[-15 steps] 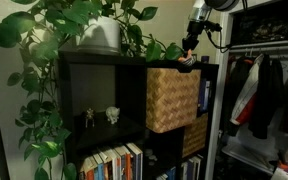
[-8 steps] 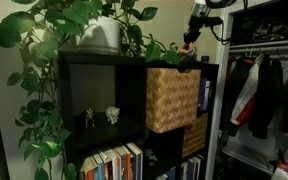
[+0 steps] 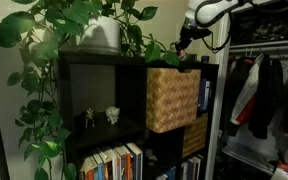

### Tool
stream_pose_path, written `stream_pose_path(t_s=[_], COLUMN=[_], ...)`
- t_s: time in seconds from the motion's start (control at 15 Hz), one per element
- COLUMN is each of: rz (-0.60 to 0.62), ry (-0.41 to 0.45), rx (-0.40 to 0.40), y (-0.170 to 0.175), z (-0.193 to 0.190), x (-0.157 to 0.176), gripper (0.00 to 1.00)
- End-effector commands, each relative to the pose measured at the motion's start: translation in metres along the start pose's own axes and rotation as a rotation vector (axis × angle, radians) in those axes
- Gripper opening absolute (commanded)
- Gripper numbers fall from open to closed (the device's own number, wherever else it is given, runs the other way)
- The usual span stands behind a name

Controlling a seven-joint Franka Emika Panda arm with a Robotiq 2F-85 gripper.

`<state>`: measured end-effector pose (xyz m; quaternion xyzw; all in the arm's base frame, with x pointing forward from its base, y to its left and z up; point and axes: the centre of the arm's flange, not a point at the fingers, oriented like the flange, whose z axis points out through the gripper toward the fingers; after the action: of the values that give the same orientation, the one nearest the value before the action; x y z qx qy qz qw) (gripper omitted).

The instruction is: Pull out the middle compartment ,remove some socks and close it

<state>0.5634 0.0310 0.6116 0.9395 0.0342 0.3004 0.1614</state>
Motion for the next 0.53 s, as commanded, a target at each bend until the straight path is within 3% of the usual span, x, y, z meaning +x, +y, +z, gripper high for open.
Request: stream_pose_path(t_s=[0.0, 0.13, 0.47], rz=[0.004, -0.015, -0.036], ry=[0.02, 0.004, 0.029], rx=[-0.018, -0.013, 0.004], y=[-0.009, -0.015, -0.021], z=[0.011, 0.003, -0.039], x=[0.014, 0.014, 0.009], gripper=[0.4, 0.46, 0.79])
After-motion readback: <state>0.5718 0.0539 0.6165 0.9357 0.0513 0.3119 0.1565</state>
